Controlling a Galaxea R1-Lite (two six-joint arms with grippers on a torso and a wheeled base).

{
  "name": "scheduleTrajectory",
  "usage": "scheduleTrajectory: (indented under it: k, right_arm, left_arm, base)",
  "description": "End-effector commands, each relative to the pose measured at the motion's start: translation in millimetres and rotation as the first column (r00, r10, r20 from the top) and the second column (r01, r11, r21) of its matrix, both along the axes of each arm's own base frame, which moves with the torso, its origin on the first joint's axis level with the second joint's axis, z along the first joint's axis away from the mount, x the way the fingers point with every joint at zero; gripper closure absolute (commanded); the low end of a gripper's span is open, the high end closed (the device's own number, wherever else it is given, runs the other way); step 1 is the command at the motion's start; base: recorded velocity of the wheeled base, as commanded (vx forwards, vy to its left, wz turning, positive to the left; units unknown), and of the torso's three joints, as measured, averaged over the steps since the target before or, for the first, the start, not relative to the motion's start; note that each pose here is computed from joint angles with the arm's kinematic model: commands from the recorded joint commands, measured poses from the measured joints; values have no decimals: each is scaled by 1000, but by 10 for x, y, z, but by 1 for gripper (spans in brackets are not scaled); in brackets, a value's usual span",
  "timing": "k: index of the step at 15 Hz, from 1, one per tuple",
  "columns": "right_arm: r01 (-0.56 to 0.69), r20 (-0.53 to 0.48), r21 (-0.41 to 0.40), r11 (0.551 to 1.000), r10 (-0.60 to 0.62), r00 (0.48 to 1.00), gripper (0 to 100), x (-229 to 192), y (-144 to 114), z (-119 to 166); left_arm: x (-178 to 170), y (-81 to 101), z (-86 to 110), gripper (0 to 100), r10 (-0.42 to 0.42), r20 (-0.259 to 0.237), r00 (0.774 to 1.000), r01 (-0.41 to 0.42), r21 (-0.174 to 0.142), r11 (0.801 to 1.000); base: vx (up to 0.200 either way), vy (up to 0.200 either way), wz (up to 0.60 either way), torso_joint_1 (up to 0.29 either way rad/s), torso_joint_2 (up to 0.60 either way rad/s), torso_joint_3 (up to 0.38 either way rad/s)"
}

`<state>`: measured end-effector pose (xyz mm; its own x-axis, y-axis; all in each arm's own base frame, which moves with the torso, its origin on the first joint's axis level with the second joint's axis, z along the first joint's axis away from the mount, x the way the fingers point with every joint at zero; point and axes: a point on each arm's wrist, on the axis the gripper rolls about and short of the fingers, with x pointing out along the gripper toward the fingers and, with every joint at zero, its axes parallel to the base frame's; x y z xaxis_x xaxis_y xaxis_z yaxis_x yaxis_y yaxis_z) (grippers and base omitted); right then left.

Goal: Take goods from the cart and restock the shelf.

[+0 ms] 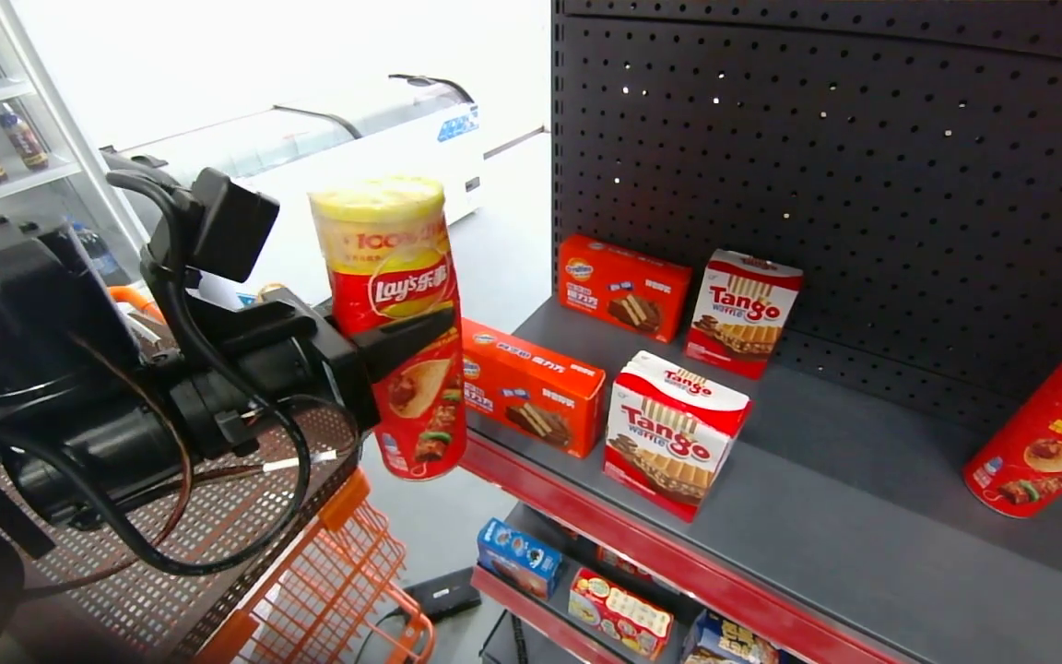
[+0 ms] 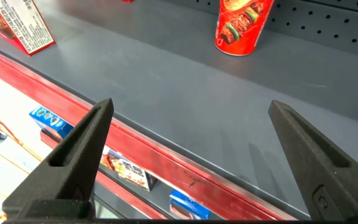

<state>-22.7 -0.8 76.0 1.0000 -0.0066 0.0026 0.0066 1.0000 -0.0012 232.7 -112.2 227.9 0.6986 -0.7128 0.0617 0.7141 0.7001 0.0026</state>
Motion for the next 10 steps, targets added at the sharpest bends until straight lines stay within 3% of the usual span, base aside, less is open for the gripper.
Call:
scheduleTrajectory:
  k: [1, 3, 8, 10]
  right_arm:
    - [0, 1, 0, 1000, 0, 1000, 0, 0, 0, 0]
    - [0, 1, 0, 1000, 0, 1000, 0, 0, 0, 0]
    - [0, 1, 0, 1000, 0, 1000, 0, 0, 0, 0]
    - [0, 1, 0, 1000, 0, 1000, 0, 0, 0, 0]
  left_arm:
    - [-5, -110, -32, 100, -44, -6, 999, 44, 3, 999]
    - [-3, -118, -19, 100, -57, 2, 998, 57, 1, 998]
    - [73, -208, 0, 100, -151, 78, 985, 152, -12, 988]
    - [84, -213, 50, 100, -151, 104, 983, 154, -21, 988]
  base:
    - [0, 0, 0, 0, 0, 0]
    - [0, 0, 0, 0, 0, 0]
    - [0, 0, 0, 0, 0, 0]
    - [0, 0, 0, 0, 0, 0]
